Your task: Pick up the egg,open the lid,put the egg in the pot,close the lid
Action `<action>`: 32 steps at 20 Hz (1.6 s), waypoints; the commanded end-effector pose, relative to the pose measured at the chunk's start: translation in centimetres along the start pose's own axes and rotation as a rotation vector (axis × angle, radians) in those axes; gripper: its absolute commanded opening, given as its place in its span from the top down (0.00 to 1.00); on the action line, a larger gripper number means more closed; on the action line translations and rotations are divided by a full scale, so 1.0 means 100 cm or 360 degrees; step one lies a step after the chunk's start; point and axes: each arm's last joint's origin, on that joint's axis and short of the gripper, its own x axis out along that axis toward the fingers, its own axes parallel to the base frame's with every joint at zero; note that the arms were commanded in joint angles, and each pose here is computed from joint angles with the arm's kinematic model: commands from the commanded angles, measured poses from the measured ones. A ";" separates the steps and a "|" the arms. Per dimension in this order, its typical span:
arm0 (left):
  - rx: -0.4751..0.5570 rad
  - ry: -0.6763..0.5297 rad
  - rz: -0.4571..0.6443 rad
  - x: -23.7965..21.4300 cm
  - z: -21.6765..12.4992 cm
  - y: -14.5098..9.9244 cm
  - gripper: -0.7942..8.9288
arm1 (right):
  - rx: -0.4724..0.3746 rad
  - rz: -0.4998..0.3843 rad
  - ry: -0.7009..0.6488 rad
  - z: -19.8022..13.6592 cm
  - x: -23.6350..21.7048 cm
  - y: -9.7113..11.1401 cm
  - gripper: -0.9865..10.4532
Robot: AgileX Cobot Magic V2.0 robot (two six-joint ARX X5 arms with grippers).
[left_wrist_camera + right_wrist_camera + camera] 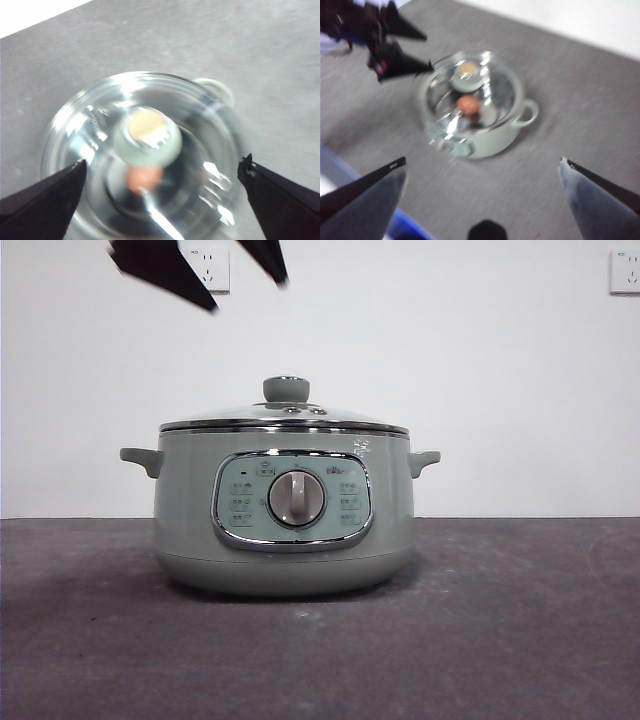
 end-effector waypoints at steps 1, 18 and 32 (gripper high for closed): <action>-0.0060 -0.0027 -0.0091 -0.030 -0.002 -0.007 0.24 | 0.0033 0.0071 0.0091 0.000 0.008 0.000 0.47; -0.0111 -0.0011 -0.0231 -0.152 -0.045 -0.030 0.92 | 0.0115 0.0262 0.0300 0.005 0.040 0.000 0.91; 0.0007 -0.0170 -0.0067 -0.159 -0.040 -0.024 0.92 | 0.0114 0.0256 0.0294 0.004 0.038 0.000 0.91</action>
